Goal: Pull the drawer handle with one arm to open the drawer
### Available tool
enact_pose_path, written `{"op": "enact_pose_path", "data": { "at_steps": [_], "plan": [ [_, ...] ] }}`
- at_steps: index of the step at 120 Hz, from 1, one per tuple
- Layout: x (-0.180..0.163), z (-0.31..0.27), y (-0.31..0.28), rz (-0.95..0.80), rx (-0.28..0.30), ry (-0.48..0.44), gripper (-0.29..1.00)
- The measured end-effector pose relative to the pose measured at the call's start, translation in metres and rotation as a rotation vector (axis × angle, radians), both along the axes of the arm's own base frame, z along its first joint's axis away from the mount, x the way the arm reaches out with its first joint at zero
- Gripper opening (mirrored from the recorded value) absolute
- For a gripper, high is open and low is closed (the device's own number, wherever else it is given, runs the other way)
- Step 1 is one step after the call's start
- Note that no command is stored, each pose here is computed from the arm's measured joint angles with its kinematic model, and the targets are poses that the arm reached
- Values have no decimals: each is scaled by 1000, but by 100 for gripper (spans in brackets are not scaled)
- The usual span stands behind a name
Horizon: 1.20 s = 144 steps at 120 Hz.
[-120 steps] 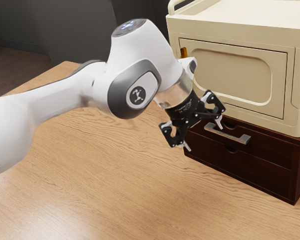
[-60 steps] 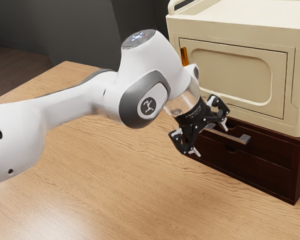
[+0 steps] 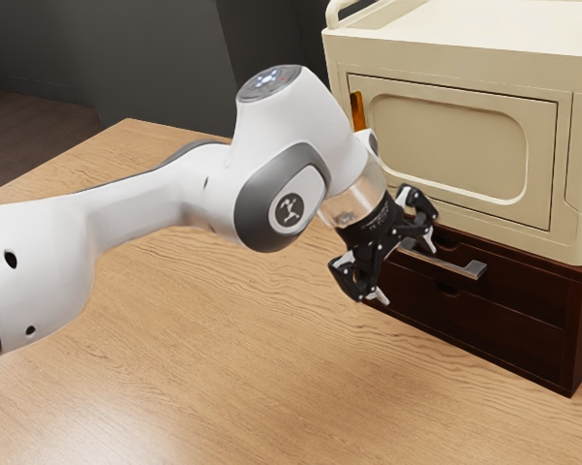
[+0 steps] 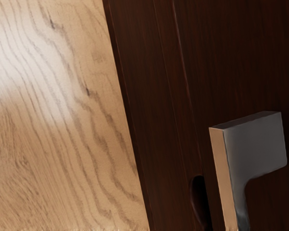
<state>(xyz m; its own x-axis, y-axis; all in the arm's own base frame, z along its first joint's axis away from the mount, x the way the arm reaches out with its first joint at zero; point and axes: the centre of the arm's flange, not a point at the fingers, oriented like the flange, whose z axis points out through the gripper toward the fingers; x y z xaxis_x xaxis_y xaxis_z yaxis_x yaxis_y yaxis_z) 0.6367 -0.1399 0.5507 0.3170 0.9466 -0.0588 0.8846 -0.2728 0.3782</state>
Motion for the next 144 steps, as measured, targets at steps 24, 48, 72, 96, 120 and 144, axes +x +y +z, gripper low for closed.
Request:
{"op": "enact_pose_path", "data": {
  "at_steps": [24, 48, 72, 96, 120, 144],
  "plan": [
    [5, -7, -3, 15, 0, 8, 70],
    [6, -6, -5, 21, -2, 7, 57],
    [4, -1, -6, 25, -5, 6, 22],
    [2, 0, -5, 30, -4, 15, 1],
    [-1, 6, -3, 33, -7, 22, -5],
    [-11, 8, -1, 34, -11, 37, -8]
  ]
}}
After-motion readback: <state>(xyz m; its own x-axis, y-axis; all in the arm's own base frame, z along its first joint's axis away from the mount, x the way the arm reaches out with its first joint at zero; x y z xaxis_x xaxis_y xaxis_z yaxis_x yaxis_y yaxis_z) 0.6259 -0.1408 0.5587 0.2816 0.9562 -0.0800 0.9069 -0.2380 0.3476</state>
